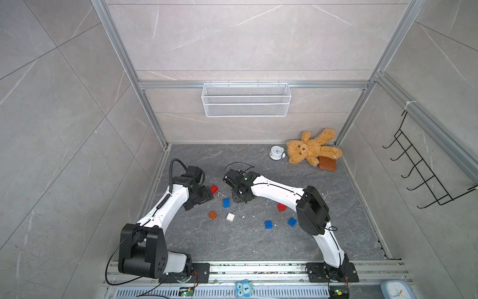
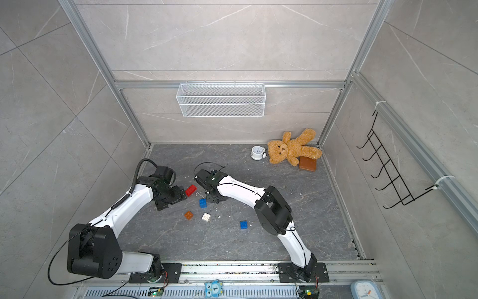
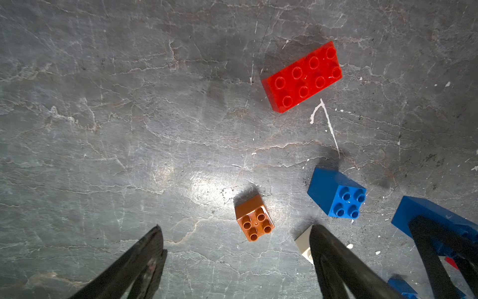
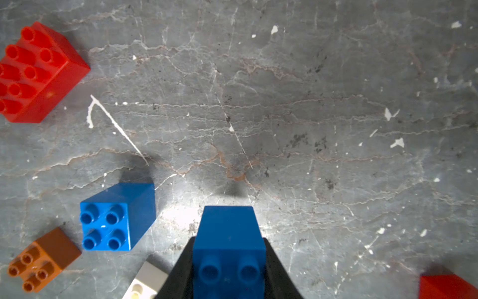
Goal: Assemble the letter h with lego
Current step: Place the lego brick at the center of the board.
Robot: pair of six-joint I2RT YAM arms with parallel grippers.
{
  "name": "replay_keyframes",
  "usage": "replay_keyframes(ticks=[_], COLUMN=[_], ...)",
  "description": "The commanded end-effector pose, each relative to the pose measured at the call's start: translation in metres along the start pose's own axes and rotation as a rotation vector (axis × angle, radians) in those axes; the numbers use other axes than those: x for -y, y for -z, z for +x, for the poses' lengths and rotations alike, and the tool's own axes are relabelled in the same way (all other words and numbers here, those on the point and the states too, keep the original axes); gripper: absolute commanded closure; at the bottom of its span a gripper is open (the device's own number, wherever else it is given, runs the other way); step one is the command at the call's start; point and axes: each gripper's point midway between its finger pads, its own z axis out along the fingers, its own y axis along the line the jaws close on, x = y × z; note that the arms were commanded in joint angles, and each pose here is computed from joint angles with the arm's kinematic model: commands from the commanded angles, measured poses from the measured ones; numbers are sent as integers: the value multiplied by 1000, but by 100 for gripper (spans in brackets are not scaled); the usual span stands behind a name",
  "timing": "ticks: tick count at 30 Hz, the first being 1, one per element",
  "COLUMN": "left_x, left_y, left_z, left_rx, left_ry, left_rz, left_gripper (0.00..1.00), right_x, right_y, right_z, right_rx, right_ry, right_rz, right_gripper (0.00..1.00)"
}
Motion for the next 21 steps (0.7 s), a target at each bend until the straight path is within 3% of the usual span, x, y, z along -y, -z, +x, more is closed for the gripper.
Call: replay_keyframes(ticks=[1, 21], left_x=[9, 16], left_y=[6, -1], left_z=[-10, -16], left_rx=[12, -15], left_ry=[-15, -9], left_rz=[34, 37], left_gripper=[10, 10], right_x=[-3, 4], right_y=[-13, -34], right_z=[6, 21], right_rx=[-16, -60], right_ry=[-31, -64], right_rz=[3, 28], right_gripper=[100, 100])
